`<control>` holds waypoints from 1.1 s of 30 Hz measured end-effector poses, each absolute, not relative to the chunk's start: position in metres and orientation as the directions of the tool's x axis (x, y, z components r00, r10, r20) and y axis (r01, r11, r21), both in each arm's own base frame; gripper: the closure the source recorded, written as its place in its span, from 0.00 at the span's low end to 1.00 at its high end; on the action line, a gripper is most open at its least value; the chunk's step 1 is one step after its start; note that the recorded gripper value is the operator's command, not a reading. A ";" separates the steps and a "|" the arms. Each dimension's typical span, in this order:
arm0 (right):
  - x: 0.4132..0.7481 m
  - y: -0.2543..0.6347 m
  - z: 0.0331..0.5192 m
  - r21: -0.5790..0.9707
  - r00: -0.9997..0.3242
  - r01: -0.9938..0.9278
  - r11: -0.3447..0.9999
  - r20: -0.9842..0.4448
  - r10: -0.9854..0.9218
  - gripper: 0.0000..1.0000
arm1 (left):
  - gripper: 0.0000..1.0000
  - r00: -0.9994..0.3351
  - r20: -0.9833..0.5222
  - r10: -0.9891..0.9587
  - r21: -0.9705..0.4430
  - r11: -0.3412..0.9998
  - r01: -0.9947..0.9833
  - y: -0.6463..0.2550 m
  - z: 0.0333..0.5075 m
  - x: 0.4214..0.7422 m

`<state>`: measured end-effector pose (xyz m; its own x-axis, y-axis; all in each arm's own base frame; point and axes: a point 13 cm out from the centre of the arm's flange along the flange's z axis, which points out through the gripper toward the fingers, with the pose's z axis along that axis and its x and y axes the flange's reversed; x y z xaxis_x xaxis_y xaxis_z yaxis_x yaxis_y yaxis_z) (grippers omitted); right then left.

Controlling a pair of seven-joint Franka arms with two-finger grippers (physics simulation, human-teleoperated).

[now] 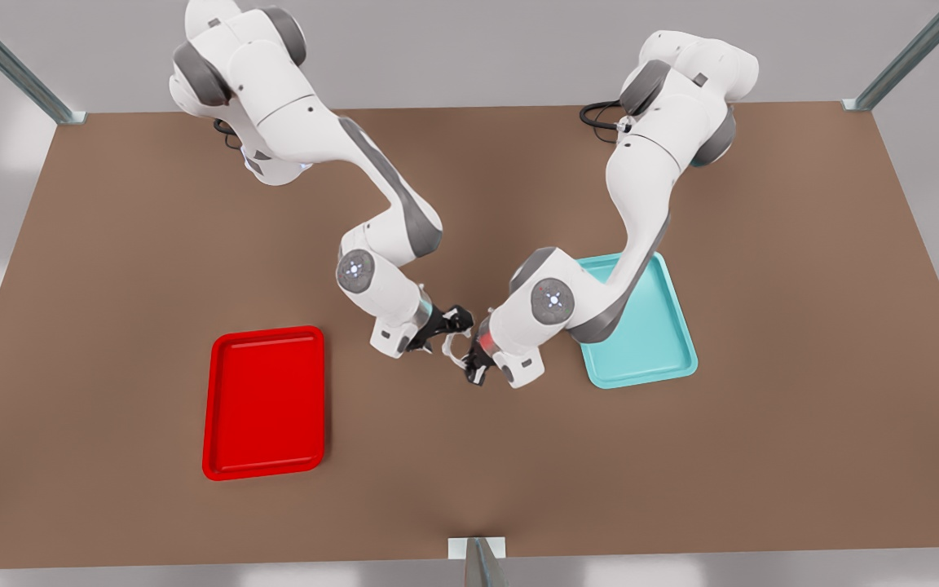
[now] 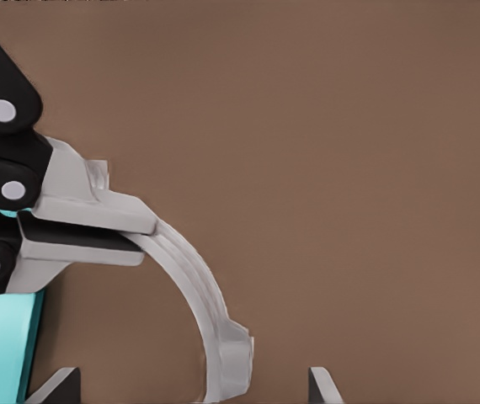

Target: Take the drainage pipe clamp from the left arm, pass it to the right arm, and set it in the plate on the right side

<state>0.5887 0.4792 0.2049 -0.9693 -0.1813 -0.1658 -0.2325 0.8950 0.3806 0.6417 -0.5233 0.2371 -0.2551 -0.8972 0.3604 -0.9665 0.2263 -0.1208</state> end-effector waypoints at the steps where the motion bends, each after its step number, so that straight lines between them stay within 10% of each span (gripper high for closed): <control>1: 0.590 0.481 0.201 0.379 -0.970 -0.230 0.896 -0.169 -0.177 0.00 | 0.79 -0.235 0.366 -0.900 -0.117 0.207 -0.971 -0.524 0.238 0.642; 12: 0.594 0.478 0.185 0.374 -0.974 -0.198 0.906 -0.178 -0.139 0.00 | 0.79 -0.071 0.397 -0.915 -0.067 0.048 -0.997 -0.528 0.244 0.645; 13: 0.594 0.477 0.180 0.371 -0.975 -0.194 0.908 -0.173 -0.138 0.05 | 0.79 -0.060 0.399 -0.915 -0.065 0.037 -0.997 -0.528 0.246 0.646; 16: 0.593 0.475 0.171 0.370 -0.976 -0.192 0.909 -0.166 -0.139 0.76 | 0.79 -0.031 0.403 -0.915 -0.055 0.010 -0.998 -0.528 0.248 0.646; 18: 0.593 0.476 0.170 0.379 -0.975 -0.200 0.904 -0.166 -0.146 0.79 | 0.79 -0.014 0.404 -0.915 -0.048 -0.006 -0.999 -0.528 0.248 0.646; 20: 0.596 0.475 0.175 0.383 -0.972 -0.212 0.899 -0.176 -0.154 0.79 | 0.00 0.000 0.404 -0.915 -0.045 -0.020 -0.999 -0.527 0.248 0.647; 26: 0.605 0.463 0.180 0.363 -0.971 -0.213 0.907 -0.182 -0.155 0.79 | 0.00 0.068 0.401 -0.914 -0.051 -0.096 -0.994 -0.504 0.264 0.667; 33: 0.680 0.290 0.182 0.173 -0.977 -0.167 0.971 -0.162 -0.140 0.79 | 0.00 0.060 0.248 -0.967 -0.003 -0.063 -0.998 -0.279 0.363 0.706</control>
